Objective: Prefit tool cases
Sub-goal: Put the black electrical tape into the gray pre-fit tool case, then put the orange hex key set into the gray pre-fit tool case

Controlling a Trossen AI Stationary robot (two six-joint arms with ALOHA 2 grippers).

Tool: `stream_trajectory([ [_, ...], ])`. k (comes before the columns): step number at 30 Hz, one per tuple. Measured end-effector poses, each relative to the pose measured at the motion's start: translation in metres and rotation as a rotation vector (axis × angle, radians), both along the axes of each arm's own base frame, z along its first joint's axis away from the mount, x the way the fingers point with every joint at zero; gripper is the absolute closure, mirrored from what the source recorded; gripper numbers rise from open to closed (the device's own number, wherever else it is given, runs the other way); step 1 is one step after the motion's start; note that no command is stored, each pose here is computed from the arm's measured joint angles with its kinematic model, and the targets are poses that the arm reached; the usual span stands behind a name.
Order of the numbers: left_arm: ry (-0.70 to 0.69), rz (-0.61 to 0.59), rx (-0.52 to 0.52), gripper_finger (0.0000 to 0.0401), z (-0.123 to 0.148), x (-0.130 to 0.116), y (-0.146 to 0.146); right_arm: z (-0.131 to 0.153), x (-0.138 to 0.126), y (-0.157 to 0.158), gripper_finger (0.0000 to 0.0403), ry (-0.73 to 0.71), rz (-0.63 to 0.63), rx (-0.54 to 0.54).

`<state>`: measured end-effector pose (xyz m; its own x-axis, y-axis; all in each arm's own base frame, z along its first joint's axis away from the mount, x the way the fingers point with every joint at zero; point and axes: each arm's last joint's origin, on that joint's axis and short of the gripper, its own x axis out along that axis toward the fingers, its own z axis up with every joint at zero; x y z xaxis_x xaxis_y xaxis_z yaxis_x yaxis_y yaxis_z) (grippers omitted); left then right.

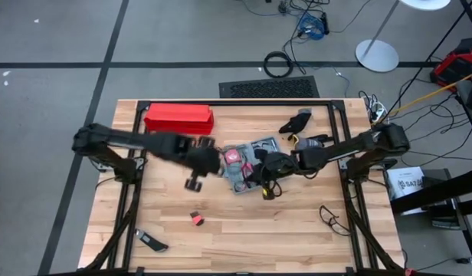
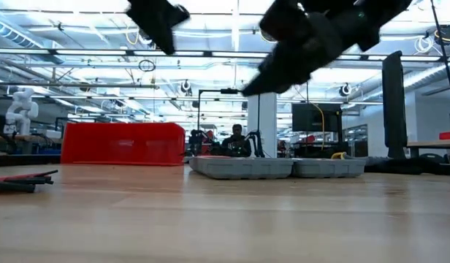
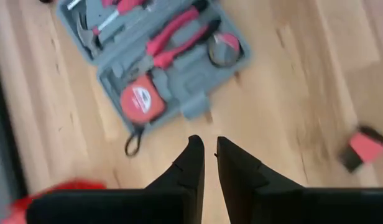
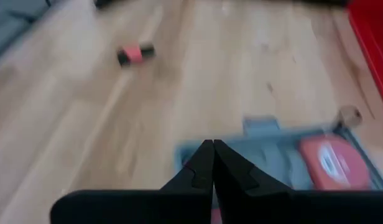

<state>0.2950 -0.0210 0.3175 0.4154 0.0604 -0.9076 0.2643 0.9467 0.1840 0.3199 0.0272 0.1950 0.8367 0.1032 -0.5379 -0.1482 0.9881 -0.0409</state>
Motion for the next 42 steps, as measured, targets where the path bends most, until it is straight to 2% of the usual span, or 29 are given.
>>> stream_trajectory([
  [4,0.046,-0.048,0.186,0.0354,-0.007,-0.018,-0.035,0.010,-0.022,0.000,0.0403,0.050,-0.026,-0.059],
  [6,0.052,-0.049,0.256,0.0354,-0.012,-0.020,-0.042,0.016,-0.032,-0.002,0.0403,0.070,-0.043,-0.065],
  [12,0.119,-0.005,0.062,0.0337,-0.027,-0.014,-0.060,0.029,-0.057,-0.006,0.0403,0.118,-0.084,-0.038],
  [17,0.197,0.062,0.014,0.0290,-0.046,-0.007,-0.074,0.023,-0.064,-0.006,0.0403,0.133,-0.122,0.033],
  [22,0.355,0.013,0.069,0.0247,-0.077,-0.005,-0.096,0.006,-0.065,-0.001,0.0392,0.201,-0.079,0.104],
  [29,0.449,-0.044,0.150,0.0241,-0.111,-0.005,-0.128,0.000,-0.065,0.014,0.0363,0.223,-0.035,0.109],
  [36,0.399,-0.046,0.139,0.0241,-0.113,-0.019,-0.160,-0.001,-0.064,0.025,0.0329,0.213,-0.002,0.121],
  [39,0.372,-0.035,0.146,0.0241,-0.116,-0.026,-0.175,-0.010,-0.052,0.032,0.0312,0.178,0.031,0.154],
  [42,0.329,0.038,0.195,0.0241,-0.124,-0.030,-0.185,-0.027,-0.035,0.040,0.0298,0.140,0.082,0.186],
])
